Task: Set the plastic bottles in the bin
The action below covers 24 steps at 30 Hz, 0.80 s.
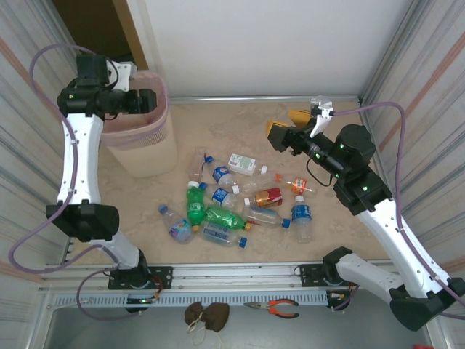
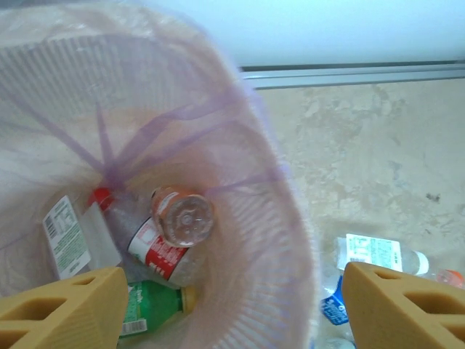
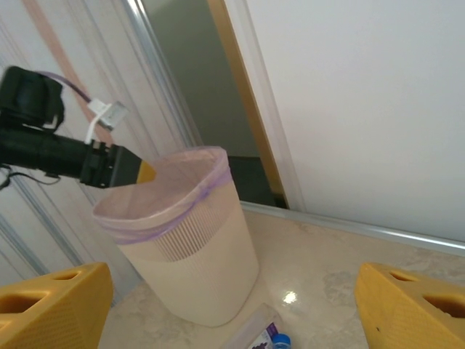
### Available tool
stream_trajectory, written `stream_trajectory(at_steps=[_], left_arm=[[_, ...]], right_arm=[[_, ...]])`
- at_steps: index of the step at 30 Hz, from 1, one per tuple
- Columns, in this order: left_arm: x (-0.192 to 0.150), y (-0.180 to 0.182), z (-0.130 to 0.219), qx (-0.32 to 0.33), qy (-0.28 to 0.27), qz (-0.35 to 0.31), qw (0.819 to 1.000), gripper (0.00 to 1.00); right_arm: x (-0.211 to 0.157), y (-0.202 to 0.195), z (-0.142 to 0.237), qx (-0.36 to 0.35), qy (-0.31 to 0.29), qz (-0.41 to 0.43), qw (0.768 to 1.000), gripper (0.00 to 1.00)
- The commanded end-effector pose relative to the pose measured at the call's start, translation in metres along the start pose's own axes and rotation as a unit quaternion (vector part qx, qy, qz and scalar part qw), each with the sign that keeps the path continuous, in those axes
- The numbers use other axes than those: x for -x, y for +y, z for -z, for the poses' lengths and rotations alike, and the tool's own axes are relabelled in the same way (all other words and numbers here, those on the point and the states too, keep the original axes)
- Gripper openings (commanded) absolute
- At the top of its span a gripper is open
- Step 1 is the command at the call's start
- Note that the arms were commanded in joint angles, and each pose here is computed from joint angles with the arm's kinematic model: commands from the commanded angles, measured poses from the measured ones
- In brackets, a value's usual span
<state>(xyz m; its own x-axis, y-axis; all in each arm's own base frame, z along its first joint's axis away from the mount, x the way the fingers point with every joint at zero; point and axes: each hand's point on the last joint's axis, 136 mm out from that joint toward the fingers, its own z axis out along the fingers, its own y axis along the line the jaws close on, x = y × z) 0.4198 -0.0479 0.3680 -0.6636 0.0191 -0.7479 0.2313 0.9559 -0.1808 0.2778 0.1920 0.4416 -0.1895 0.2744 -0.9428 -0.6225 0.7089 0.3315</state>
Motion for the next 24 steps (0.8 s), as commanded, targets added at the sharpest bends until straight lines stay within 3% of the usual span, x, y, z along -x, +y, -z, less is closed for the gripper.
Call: stream_trajectory(at_steps=[1, 9, 16, 24], left_arm=[[0.008, -0.033, 0.02, -0.011, -0.022, -0.026, 0.999, 0.77], [-0.002, -0.097, 0.007, -0.011, -0.012, -0.096, 0.995, 0.76], [-0.029, -0.148, -0.03, -0.013, 0.021, -0.143, 0.989, 0.74], [-0.077, -0.155, -0.083, -0.002, 0.075, -0.115, 0.991, 0.74]], right_arm=[[0.002, -0.004, 0.003, -0.014, -0.002, 0.02, 1.0, 0.85], [-0.001, -0.007, 0.006, -0.023, 0.003, 0.023, 0.999, 0.85], [-0.004, -0.01, 0.008, -0.031, 0.004, 0.023, 0.999, 0.85], [-0.005, -0.012, 0.01, -0.036, 0.006, 0.024, 0.999, 0.85]])
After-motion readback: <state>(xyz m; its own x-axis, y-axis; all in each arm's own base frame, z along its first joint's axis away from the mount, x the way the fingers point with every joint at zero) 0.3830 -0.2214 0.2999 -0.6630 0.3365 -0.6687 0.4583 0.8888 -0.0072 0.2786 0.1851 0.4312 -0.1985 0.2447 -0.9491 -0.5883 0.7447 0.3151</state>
